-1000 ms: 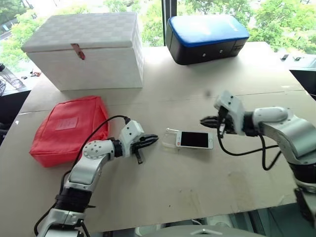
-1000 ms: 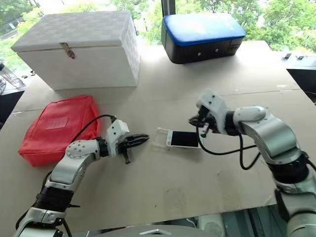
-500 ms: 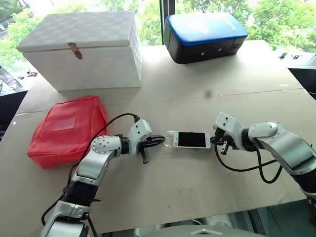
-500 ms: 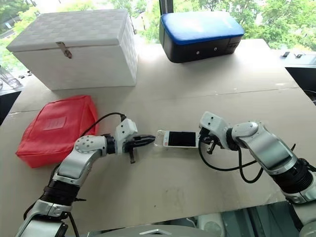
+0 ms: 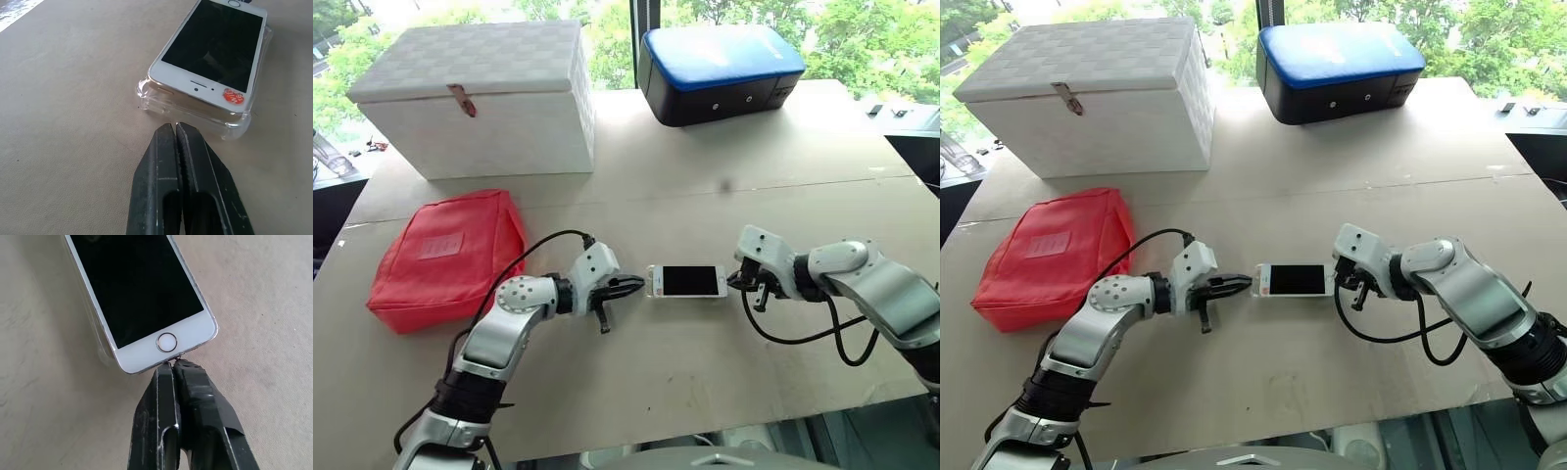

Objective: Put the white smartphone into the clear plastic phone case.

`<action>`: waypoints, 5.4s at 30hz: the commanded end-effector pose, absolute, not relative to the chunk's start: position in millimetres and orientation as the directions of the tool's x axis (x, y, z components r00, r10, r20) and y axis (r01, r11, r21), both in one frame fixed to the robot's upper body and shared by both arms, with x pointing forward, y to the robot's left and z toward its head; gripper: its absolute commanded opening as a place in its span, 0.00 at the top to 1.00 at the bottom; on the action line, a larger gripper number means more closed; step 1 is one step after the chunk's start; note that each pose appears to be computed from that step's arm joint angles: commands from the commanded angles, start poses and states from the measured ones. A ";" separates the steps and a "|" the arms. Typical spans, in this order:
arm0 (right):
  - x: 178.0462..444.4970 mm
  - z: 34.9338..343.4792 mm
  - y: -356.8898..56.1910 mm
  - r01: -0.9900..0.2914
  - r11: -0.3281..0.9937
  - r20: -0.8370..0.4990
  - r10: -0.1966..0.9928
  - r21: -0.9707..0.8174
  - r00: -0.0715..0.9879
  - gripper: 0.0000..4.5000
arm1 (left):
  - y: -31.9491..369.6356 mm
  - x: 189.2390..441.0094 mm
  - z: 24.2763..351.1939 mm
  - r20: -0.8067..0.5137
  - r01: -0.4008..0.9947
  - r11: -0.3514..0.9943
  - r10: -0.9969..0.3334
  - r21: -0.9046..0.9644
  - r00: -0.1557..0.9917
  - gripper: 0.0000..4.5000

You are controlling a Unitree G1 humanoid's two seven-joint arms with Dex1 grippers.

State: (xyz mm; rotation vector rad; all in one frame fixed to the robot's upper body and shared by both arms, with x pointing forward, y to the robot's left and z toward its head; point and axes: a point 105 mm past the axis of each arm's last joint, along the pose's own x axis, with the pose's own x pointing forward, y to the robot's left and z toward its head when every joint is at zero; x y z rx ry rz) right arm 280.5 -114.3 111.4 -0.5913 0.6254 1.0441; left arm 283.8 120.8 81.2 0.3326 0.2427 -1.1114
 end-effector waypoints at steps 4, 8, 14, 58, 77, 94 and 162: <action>281.7 135.0 -110.3 -0.922 0.349 -0.672 0.643 -0.169 0.367 1.00 | 117.4 280.5 90.6 -0.319 0.897 0.412 -0.838 0.160 0.442 0.98; 274.7 172.3 -99.1 -0.949 0.305 -0.548 0.782 -0.077 0.296 1.00 | 120.9 282.6 92.2 -0.308 0.881 0.444 -0.826 0.163 0.473 0.98; 294.8 169.1 -63.8 -0.954 0.287 -0.497 0.817 -0.086 0.291 1.00 | 131.0 281.8 94.6 -0.302 0.862 0.479 -0.807 0.167 0.508 0.98; 261.6 125.7 -123.7 -0.916 0.374 -0.635 0.675 -0.145 0.376 1.00 | 127.8 276.1 76.9 -0.328 0.907 0.397 -0.846 0.142 0.421 0.98; 266.3 116.6 -96.1 -0.936 0.290 -0.662 0.664 -0.201 0.348 1.00 | 109.2 279.5 91.8 -0.314 0.928 0.339 -0.874 0.153 0.371 0.98; 277.2 118.9 -98.4 -0.925 0.316 -0.634 0.675 -0.212 0.376 1.00 | 116.9 281.1 93.2 -0.338 0.907 0.390 -0.842 0.157 0.421 0.98; 261.1 11.2 -118.1 -0.904 0.388 -0.809 0.582 0.182 0.087 1.00 | 79.6 286.1 68.3 -0.324 0.931 0.363 -0.876 0.041 0.357 0.98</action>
